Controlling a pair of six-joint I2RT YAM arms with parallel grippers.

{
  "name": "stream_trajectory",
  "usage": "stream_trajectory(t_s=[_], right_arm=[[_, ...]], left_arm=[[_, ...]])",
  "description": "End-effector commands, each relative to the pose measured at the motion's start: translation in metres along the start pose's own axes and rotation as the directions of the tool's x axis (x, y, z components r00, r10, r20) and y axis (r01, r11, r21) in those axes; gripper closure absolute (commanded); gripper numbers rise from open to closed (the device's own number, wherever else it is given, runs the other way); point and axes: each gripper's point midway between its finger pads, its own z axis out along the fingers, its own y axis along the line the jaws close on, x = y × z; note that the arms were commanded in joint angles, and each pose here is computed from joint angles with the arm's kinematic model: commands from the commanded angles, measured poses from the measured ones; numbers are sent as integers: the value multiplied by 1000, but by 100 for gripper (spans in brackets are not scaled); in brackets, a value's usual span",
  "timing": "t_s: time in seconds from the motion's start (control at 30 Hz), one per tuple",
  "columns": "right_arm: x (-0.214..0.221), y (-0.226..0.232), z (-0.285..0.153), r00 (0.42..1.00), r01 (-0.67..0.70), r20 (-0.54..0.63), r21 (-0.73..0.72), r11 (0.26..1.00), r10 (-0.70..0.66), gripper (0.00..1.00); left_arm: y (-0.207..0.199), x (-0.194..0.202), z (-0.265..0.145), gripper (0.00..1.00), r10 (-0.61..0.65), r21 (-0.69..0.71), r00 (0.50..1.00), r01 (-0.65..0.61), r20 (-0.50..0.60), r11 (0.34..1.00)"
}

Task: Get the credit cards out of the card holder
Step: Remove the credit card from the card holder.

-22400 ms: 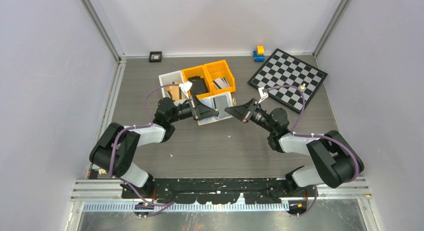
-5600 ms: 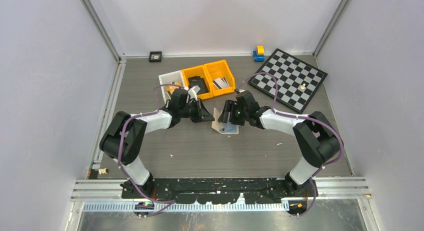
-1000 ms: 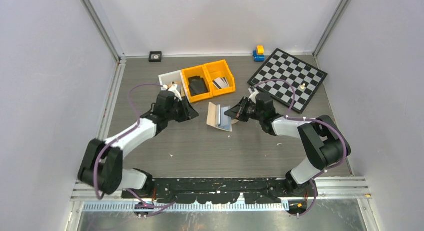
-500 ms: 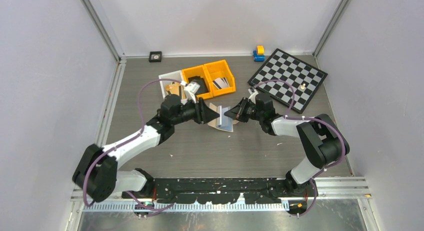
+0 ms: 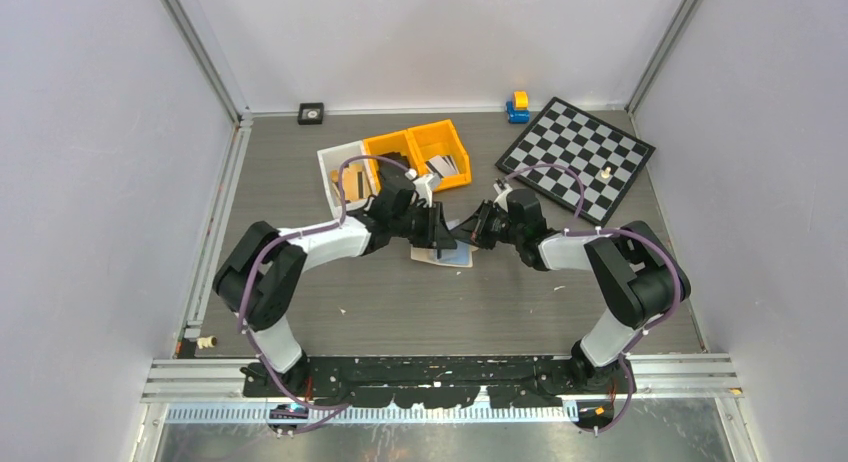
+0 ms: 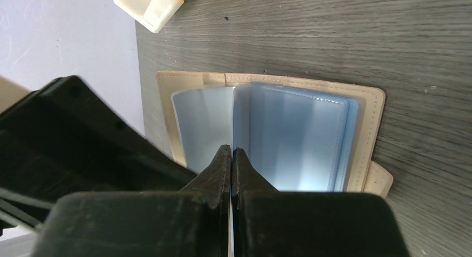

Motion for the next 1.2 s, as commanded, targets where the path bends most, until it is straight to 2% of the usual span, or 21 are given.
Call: stream_trajectory(t_s=[0.0,0.07,0.17,0.47,0.6,0.9,1.03,1.17], right_arm=[[-16,22,5,998,45,43,-60,997,-42,99],[-16,20,6,999,37,39,-57,998,-35,100],[-15,18,9,999,21,29,-60,998,-19,99],[-16,11,11,1000,-17,23,-68,998,19,99],[-17,11,12,999,-39,20,-94,995,41,100],[-20,0,21,992,-122,15,-190,974,127,99],[-20,-5,23,991,-130,13,-175,976,134,99],[-19,-9,24,992,-125,14,-149,981,129,99]], left_arm=[[36,7,-2,73,-116,-133,992,110,-42,985],[47,2,-3,75,-200,-101,980,197,-16,975],[58,0,-7,77,-266,-68,964,264,-11,962],[72,8,-8,74,-291,-133,956,284,-42,950],[69,9,-3,70,-335,-64,940,331,-60,941],[74,10,2,69,-416,6,906,418,-81,908],[72,10,7,69,-446,48,890,452,-98,891],[65,6,7,78,-453,106,886,462,-100,880]])
